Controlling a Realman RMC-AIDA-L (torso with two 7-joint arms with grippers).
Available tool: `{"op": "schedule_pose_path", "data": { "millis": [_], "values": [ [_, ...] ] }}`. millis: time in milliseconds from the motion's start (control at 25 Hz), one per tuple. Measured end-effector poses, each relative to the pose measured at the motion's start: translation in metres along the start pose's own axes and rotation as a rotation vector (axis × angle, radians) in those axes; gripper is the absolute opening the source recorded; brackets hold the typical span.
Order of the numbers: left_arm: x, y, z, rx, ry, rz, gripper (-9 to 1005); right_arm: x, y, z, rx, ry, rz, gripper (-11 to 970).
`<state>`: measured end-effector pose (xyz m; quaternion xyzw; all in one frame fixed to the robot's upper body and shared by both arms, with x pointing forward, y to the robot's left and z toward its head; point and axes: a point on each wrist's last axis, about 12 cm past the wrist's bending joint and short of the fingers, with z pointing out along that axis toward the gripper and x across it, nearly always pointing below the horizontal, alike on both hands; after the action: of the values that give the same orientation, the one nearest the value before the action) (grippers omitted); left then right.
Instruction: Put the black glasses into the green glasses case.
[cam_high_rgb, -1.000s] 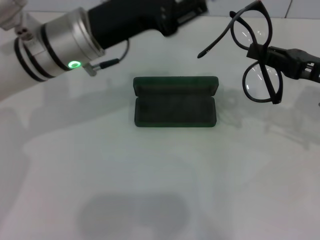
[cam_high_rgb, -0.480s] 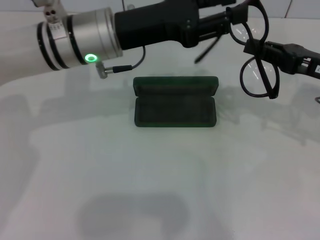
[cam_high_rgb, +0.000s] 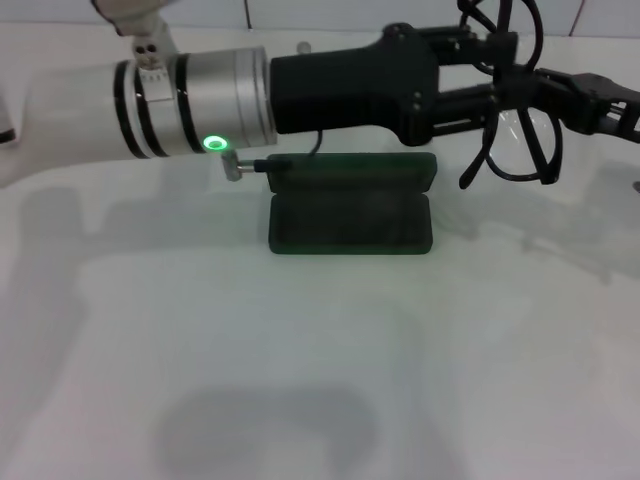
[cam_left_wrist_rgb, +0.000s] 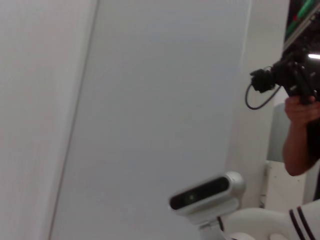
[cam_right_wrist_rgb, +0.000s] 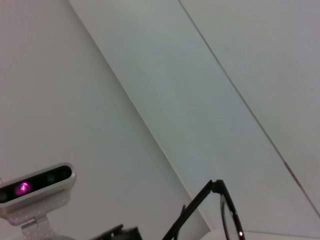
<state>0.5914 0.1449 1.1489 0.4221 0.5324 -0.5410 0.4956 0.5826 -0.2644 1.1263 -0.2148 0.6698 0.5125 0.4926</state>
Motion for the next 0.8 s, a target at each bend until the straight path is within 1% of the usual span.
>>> {"op": "schedule_pose_path", "data": {
  "millis": [280, 560, 800],
  "values": [
    [0.0068, 0.0013, 0.0115, -0.016, 0.026, -0.017, 514, -0.0003, 0.0021, 0.0033, -0.018, 0.001, 0.000, 121],
    [0.0068, -0.0013, 0.0053, -0.009, 0.004, -0.025, 514, 0.0022, 0.0005, -0.0007, 0.000, 0.002, 0.004, 121],
    [0.0079, -0.0022, 0.0054, -0.006, 0.006, -0.032, 514, 0.0039, 0.0044, 0.0017, -0.031, 0.010, 0.005, 120]
  ]
}}
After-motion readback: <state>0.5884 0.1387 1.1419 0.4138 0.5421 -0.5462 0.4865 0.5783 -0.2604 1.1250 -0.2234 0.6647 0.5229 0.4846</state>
